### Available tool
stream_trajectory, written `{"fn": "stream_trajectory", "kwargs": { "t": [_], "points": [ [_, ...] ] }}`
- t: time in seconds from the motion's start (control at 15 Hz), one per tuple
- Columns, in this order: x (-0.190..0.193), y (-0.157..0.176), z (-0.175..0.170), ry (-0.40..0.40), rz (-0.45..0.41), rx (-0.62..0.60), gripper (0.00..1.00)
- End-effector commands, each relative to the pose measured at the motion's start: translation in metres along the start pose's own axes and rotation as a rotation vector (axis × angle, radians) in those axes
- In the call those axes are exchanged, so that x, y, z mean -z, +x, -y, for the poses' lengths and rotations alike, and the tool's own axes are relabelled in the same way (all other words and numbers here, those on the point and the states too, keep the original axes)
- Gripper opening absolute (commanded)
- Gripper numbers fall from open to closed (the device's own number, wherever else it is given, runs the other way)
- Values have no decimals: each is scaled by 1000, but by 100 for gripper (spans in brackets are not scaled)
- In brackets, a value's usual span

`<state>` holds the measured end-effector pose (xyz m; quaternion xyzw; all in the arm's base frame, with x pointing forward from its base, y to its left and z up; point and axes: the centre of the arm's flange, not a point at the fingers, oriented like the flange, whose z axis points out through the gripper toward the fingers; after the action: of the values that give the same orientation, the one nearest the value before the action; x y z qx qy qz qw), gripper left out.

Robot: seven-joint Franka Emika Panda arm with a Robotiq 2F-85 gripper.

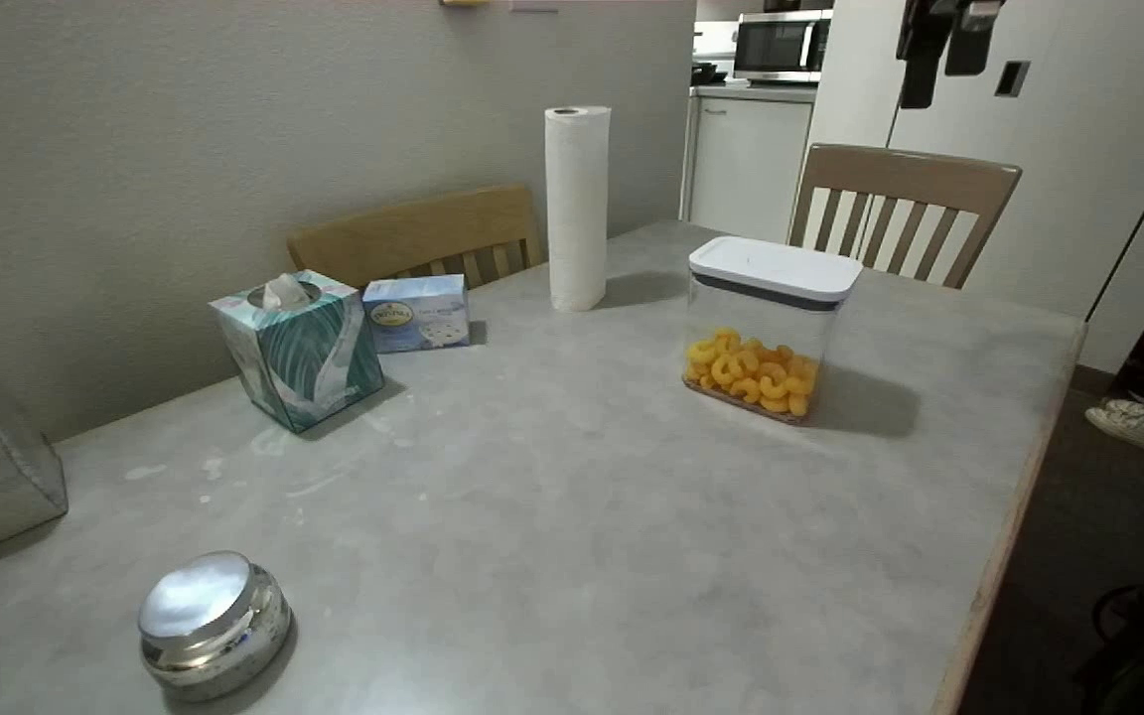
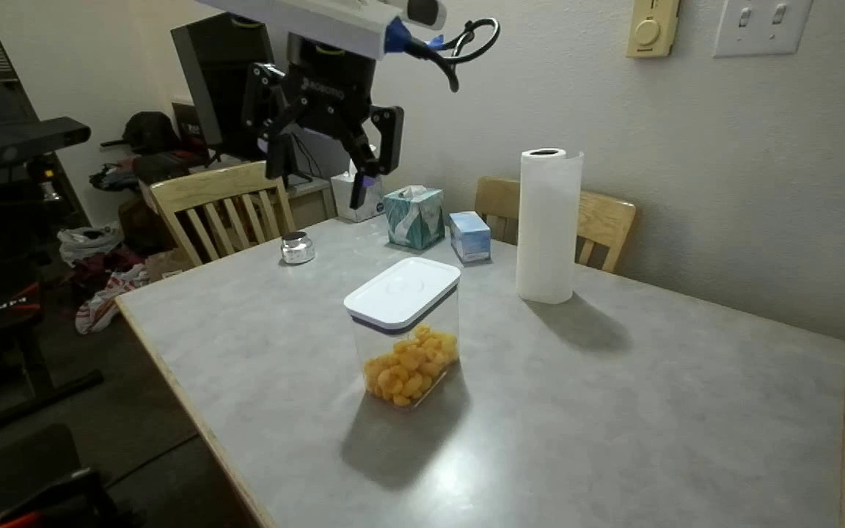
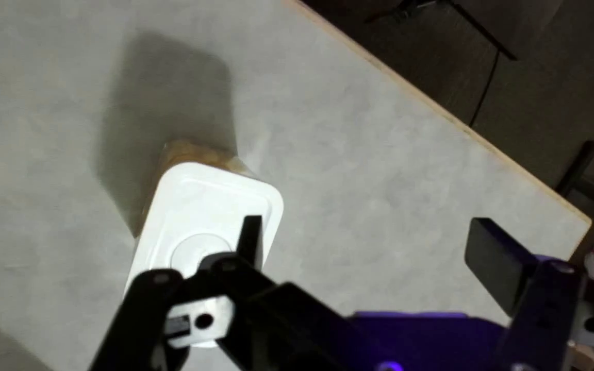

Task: Press the button atop the lid and then put the lid on the table

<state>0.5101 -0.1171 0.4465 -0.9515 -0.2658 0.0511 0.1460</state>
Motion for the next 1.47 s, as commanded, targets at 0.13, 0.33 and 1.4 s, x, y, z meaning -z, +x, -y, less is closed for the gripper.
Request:
{"fn": "stream_trajectory", "kwargs": {
  "t": [0.13,0.33,1.4],
  "points": [
    [-10,45,-9,-18,204,9,100],
    [-16,62,-37,-84,219,-75,100],
    [-54,136,-40,-37,81,-320,74]
  ]
}}
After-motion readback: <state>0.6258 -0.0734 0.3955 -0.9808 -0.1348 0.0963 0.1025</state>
